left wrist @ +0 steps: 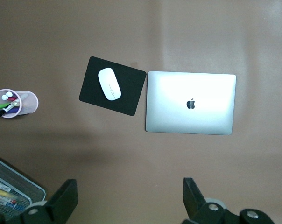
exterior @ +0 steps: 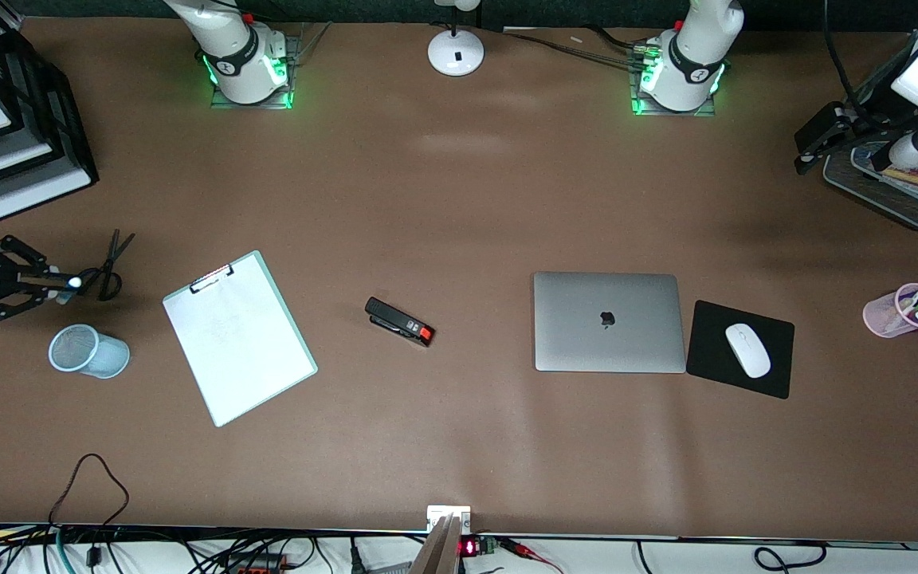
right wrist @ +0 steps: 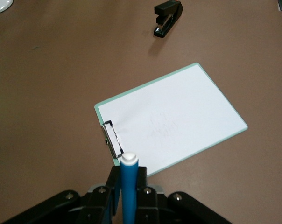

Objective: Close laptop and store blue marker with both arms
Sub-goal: 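Lower the blue marker into the grey cup and open the right gripper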

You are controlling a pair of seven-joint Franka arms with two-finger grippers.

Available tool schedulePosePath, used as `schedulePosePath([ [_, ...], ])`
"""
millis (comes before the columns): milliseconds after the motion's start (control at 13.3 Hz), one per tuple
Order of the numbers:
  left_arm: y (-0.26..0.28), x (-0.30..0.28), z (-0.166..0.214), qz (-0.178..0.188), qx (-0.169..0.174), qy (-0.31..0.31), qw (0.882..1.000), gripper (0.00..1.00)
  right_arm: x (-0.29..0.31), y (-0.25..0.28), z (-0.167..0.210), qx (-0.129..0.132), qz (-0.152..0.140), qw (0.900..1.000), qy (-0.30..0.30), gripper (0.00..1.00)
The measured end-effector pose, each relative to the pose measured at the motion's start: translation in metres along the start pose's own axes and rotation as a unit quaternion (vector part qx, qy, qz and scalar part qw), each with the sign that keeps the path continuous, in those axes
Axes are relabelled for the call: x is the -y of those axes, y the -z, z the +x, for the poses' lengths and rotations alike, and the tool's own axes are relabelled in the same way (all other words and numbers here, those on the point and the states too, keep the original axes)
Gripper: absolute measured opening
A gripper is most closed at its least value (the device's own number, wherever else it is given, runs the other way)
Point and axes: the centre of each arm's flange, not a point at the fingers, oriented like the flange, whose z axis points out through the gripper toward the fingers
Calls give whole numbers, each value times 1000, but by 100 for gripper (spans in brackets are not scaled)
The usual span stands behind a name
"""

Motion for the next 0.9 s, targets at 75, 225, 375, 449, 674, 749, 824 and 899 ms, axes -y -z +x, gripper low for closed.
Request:
schedulePosePath([
  [75, 0, -1, 0, 0, 0, -1, 1000, 100, -2, -1, -10, -7, -5, 1000, -4, 18],
  [225, 0, -2, 0, 0, 0, -2, 1000, 100, -3, -5, -25, -24, -15, 1000, -12, 18],
  [375, 0, -2, 0, 0, -1, -2, 1000, 100, -4, -5, -32, -40, -27, 999, -17, 18],
  [449, 0, -2, 0, 0, -1, -2, 1000, 100, -4, -3, -34, -49, -36, 998, -19, 18],
  [674, 1, -3, 0, -1, -3, -3, 1000, 100, -3, 5, -40, -61, -56, 996, -24, 18],
  [749, 1, -3, 0, -1, -4, -3, 1000, 100, -4, 4, -41, -64, -59, 996, -24, 18],
  [824, 1, -3, 0, -1, -4, -3, 1000, 100, -6, 1, -43, -66, -61, 996, -21, 18],
  [899, 1, -3, 0, -1, -4, -4, 1000, 100, -9, -3, -47, -67, -60, 996, -16, 18],
])
